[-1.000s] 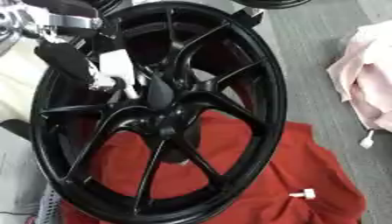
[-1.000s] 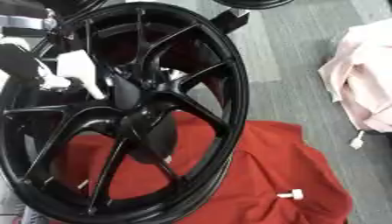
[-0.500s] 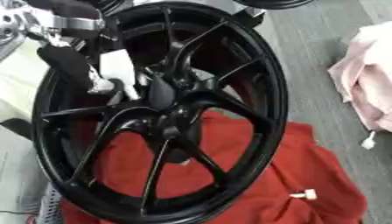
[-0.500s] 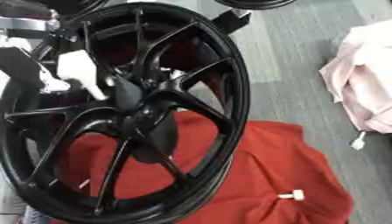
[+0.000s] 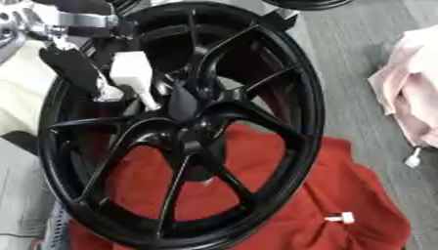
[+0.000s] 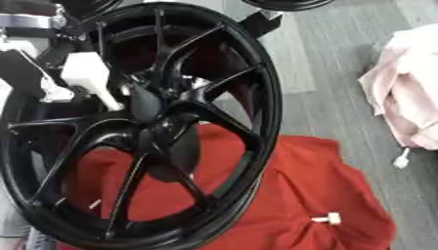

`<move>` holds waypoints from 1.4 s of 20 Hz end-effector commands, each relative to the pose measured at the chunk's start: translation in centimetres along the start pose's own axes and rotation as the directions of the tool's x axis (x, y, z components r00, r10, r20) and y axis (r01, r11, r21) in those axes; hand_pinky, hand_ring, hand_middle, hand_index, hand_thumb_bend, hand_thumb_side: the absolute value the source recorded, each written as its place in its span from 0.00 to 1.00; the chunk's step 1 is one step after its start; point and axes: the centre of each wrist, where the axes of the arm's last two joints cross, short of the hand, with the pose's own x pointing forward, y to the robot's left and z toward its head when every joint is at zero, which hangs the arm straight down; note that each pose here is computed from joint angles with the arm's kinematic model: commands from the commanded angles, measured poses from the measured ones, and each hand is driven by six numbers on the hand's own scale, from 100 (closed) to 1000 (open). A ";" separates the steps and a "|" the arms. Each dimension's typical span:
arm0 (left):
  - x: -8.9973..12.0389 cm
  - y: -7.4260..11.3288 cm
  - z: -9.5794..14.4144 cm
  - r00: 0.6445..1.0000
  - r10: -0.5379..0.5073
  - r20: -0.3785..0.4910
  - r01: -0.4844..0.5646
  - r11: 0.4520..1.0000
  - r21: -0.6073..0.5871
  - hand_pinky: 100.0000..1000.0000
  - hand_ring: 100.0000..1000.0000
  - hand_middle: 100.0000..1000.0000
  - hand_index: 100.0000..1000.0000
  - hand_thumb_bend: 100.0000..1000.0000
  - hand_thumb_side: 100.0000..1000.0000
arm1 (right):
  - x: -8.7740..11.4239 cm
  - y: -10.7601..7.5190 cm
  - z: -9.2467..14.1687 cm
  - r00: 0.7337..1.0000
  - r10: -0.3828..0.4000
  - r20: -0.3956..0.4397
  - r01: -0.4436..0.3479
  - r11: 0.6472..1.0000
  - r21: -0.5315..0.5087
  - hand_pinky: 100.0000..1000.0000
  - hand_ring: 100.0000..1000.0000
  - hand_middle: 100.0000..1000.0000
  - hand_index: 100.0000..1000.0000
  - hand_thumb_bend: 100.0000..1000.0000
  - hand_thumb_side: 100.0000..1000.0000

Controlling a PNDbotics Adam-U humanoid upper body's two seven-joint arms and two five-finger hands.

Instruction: Pull the pin out of the wheel hub.

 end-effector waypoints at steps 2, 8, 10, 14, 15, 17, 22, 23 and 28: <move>-0.4 2.5 3.7 0.996 0.046 -0.077 -0.041 0.997 0.064 0.66 0.40 0.20 0.29 0.00 0.02 | 0.9 -0.7 -0.4 0.999 0.013 0.029 -0.012 1.000 -0.012 0.77 0.68 0.58 0.64 0.00 0.68; -2.1 4.7 7.9 0.987 0.120 -0.103 -0.089 0.959 0.269 0.66 0.39 0.18 0.29 0.00 0.05 | 0.9 -0.9 -0.4 0.999 0.017 0.031 -0.016 1.000 -0.018 0.77 0.68 0.58 0.64 0.00 0.68; -3.7 5.2 9.0 0.976 0.167 -0.141 -0.111 0.934 0.340 0.66 0.39 0.18 0.30 0.00 0.06 | 0.9 -1.0 -0.3 0.999 0.020 0.032 -0.019 1.000 -0.021 0.77 0.68 0.58 0.64 0.00 0.68; -8.9 4.9 10.6 0.915 0.293 -0.278 -0.141 0.876 0.461 0.66 0.39 0.18 0.30 0.00 0.07 | 0.9 -1.2 -0.3 0.999 0.026 0.034 -0.025 0.999 -0.030 0.78 0.68 0.58 0.65 0.00 0.68; -10.2 4.6 10.8 0.894 0.326 -0.306 -0.149 0.862 0.484 0.66 0.39 0.17 0.30 0.00 0.07 | 1.0 -1.3 -0.3 0.999 0.027 0.036 -0.025 0.999 -0.031 0.78 0.68 0.58 0.65 0.00 0.68; -12.5 4.0 11.3 0.857 0.383 -0.344 -0.166 0.837 0.521 0.65 0.38 0.17 0.30 0.00 0.08 | 1.0 -1.3 -0.3 0.999 0.026 0.039 -0.025 0.999 -0.033 0.78 0.68 0.58 0.65 0.00 0.68; -17.4 1.6 12.2 0.755 0.497 -0.427 -0.199 0.795 0.573 0.65 0.38 0.17 0.30 0.00 0.08 | 1.1 -1.3 -0.3 0.999 0.025 0.043 -0.023 0.999 -0.037 0.78 0.68 0.58 0.65 0.00 0.68; -18.3 1.0 12.2 0.733 0.516 -0.442 -0.209 0.790 0.576 0.65 0.38 0.17 0.31 0.00 0.08 | 1.1 -1.3 -0.3 0.999 0.024 0.044 -0.022 0.999 -0.037 0.78 0.68 0.58 0.65 0.00 0.68; -21.2 -2.7 11.9 0.651 0.542 -0.531 -0.223 0.805 0.549 0.65 0.40 0.19 0.33 0.00 0.04 | 1.2 -1.1 -0.4 0.999 0.013 0.050 -0.011 0.999 -0.035 0.78 0.68 0.58 0.65 0.00 0.68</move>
